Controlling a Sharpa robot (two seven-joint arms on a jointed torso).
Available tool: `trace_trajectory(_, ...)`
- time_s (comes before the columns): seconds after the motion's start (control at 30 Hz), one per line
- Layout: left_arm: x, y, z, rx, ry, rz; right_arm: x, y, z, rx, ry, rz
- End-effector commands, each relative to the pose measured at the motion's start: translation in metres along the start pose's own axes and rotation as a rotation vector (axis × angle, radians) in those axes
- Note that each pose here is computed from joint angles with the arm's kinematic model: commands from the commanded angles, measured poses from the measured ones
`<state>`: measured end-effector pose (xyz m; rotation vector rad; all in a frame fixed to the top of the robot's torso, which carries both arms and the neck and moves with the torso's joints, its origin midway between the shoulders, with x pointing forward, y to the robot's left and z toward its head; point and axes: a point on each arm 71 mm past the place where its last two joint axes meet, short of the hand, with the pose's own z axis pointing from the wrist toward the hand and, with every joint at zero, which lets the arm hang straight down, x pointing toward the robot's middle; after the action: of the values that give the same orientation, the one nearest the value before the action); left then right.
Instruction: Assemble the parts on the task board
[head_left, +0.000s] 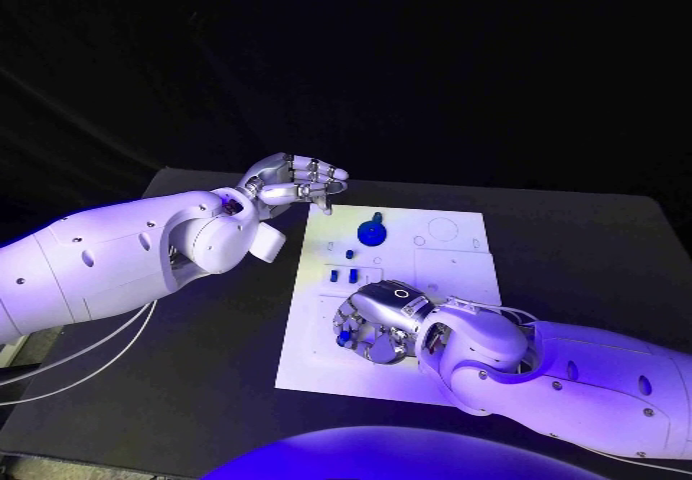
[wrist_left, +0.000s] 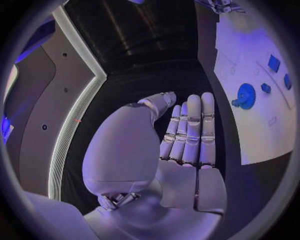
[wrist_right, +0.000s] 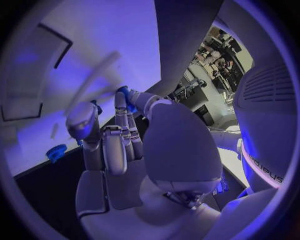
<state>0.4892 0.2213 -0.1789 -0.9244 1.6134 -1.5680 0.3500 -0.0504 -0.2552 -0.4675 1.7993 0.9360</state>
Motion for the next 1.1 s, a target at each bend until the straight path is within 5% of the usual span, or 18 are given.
trace_trajectory(0.03,0.0019,-0.0012,0.0003,0.006,0.018,-0.004,0.003,-0.001,-0.001,0.009,0.022,-0.004)
trace_trajectory(0.4,0.0001,-0.0011,-0.0007,0.005,0.012,-0.002,-0.009,-0.010,-0.011,0.044,-0.124,0.060)
trace_trajectory(0.73,-0.0026,-0.0010,-0.0018,0.008,0.005,0.000,-0.041,-0.024,-0.040,0.057,-0.272,0.287)
trace_trajectory(1.1,-0.0037,0.0006,-0.0021,0.006,0.002,0.000,-0.076,-0.099,-0.107,0.373,-0.241,0.567)
